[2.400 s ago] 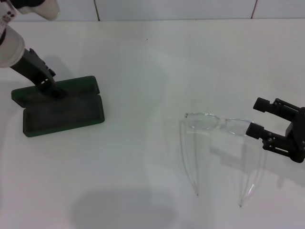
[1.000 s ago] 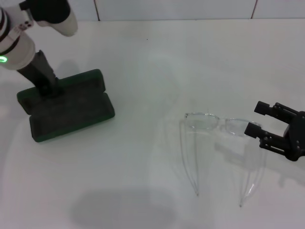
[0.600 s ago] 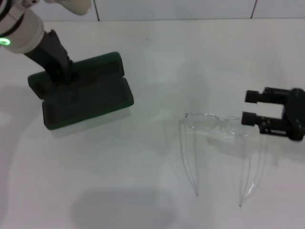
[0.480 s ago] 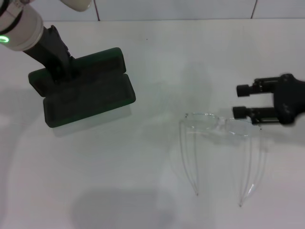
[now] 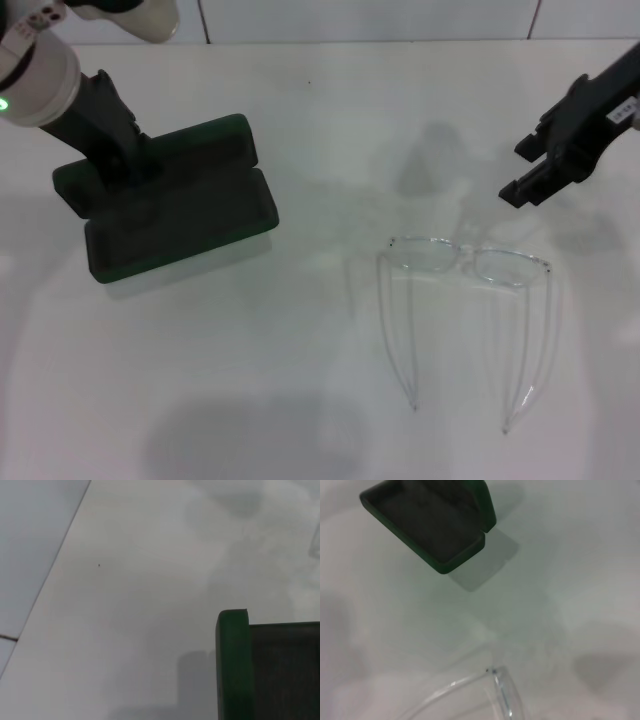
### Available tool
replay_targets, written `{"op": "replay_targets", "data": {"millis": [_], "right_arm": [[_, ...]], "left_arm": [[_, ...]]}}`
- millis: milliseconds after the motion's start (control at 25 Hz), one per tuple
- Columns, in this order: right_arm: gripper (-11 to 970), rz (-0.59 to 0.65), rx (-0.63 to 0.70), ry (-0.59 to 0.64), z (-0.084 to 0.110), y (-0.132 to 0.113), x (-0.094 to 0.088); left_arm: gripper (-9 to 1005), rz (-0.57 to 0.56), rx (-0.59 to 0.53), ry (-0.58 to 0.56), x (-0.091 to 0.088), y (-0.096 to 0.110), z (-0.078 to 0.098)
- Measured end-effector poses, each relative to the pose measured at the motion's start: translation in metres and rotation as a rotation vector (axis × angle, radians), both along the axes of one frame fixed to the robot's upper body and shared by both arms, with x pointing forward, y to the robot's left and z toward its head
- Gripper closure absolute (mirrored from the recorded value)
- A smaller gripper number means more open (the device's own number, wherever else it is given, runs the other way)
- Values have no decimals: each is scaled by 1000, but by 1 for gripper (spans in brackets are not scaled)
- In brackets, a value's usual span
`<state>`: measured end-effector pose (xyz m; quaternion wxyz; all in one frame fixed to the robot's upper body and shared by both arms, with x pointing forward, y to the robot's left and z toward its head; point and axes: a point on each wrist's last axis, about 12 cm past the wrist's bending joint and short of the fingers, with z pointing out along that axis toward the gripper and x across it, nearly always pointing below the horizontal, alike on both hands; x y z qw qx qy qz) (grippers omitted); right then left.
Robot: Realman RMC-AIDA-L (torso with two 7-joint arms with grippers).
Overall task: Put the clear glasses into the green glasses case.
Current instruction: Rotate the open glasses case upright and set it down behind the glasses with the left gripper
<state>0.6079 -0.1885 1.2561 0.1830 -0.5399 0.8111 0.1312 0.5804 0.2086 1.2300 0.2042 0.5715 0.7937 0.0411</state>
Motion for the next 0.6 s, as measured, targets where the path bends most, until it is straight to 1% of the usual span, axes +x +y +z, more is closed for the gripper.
{"op": "replay_targets", "data": {"millis": [120, 280, 320, 360, 400, 520, 600], "right_arm": [[342, 23, -38, 22, -3, 10, 3], [343, 41, -119, 59, -18, 17, 7], [343, 48, -137, 62, -23, 19, 9], [343, 63, -158, 50, -34, 25, 12], [343, 63, -158, 50, -34, 25, 12], [344, 92, -179, 13, -52, 34, 15], [344, 117, -175, 15, -63, 39, 16]], "left_arm": [[796, -8, -7, 1, 0, -2, 0], [795, -26, 7, 11, -3, -9, -2], [794, -29, 9, 12, -3, -10, -3], [794, -31, 11, 13, -3, -11, -3], [794, -32, 11, 14, -3, -12, -3], [793, -39, 15, 17, -4, -13, -4], [793, -45, 23, 19, -4, -15, -5]]}}
